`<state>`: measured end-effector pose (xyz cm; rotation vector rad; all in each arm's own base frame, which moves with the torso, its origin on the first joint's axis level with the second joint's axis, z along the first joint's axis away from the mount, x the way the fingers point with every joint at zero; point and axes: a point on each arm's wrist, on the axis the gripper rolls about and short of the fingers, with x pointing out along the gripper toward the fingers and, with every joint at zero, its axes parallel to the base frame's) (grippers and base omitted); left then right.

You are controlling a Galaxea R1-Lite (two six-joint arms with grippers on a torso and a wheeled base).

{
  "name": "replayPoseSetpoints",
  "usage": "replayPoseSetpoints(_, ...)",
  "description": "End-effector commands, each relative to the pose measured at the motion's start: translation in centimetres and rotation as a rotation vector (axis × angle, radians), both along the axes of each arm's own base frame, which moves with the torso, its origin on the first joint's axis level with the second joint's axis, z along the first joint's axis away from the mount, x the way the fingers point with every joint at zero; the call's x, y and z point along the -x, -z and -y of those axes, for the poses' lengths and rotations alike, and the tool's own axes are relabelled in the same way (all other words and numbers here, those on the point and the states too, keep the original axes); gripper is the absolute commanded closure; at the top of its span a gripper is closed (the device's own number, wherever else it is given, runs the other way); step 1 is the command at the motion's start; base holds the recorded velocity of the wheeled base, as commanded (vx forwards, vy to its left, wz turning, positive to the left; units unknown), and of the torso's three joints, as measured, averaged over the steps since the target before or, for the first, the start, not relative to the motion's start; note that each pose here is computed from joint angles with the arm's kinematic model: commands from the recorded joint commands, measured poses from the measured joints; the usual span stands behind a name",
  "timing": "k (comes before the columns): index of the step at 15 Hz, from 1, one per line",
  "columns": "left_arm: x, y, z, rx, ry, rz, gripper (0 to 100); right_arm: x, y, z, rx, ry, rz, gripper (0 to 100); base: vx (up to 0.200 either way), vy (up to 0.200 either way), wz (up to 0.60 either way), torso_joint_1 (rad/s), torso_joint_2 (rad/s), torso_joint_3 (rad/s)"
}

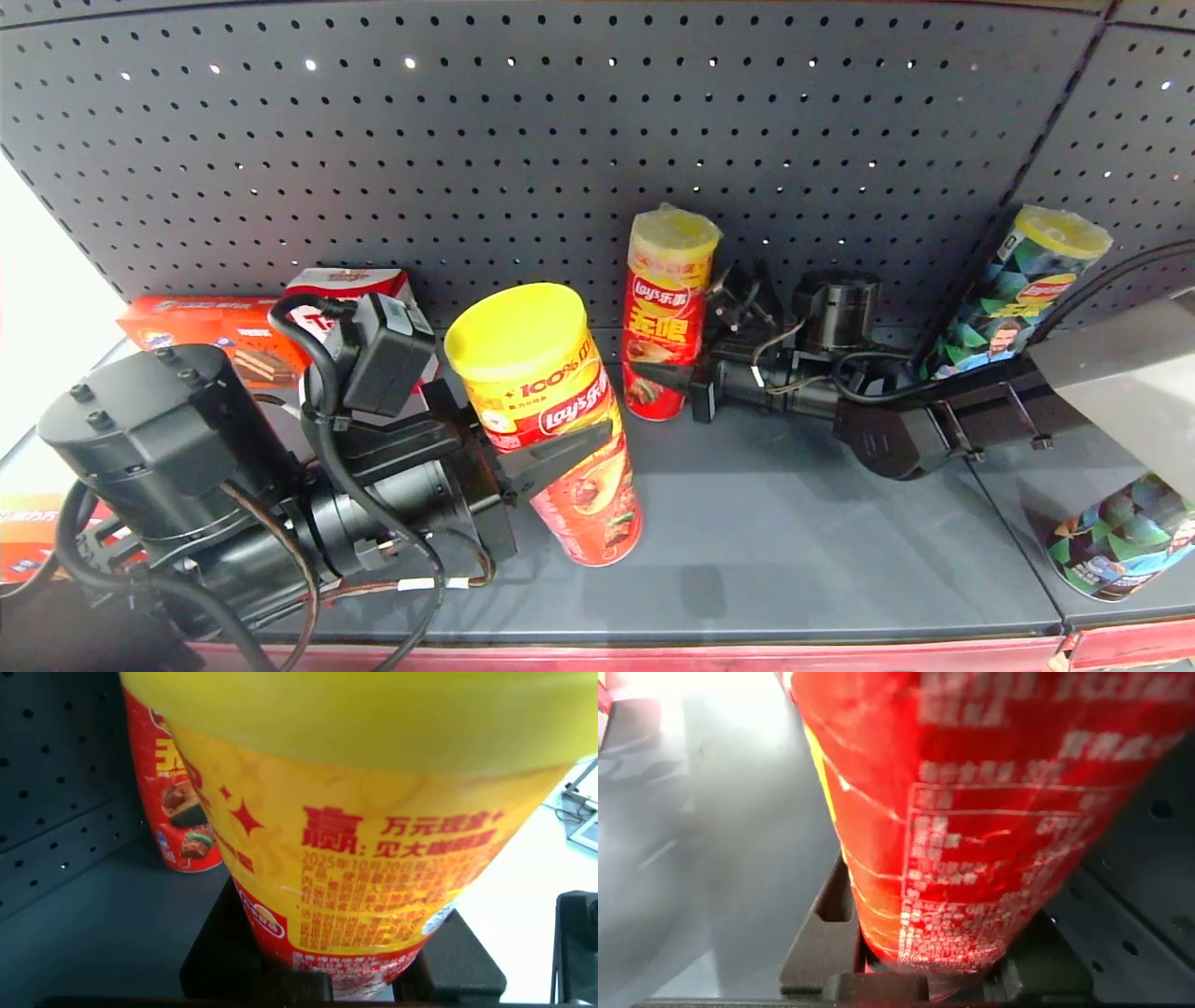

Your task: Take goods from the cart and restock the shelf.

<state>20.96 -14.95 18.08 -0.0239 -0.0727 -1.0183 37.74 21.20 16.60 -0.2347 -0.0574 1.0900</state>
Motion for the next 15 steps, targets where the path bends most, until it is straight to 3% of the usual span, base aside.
replayPoseSetpoints(1,0.0,0.0,0.0,0.000,0.001,0.000,100,0.4,-0.2,0.1,0.001,-0.007,0.001,100,0.000,0.000,0.00,0.000,0.00,0.000)
replayPoseSetpoints(9,0.6,-0.9,-0.9,0.019,-0.015,0.031,100,7.5,-3.1,1.9,-0.015,-0.126,0.010,100,0.000,0.000,0.00,0.000,0.00,0.000)
replayPoseSetpoints(15,0.6,-0.8,-0.9,0.018,-0.016,0.030,100,11.3,-0.5,3.1,-0.003,-0.245,-0.023,100,0.000,0.000,0.00,0.000,0.00,0.000)
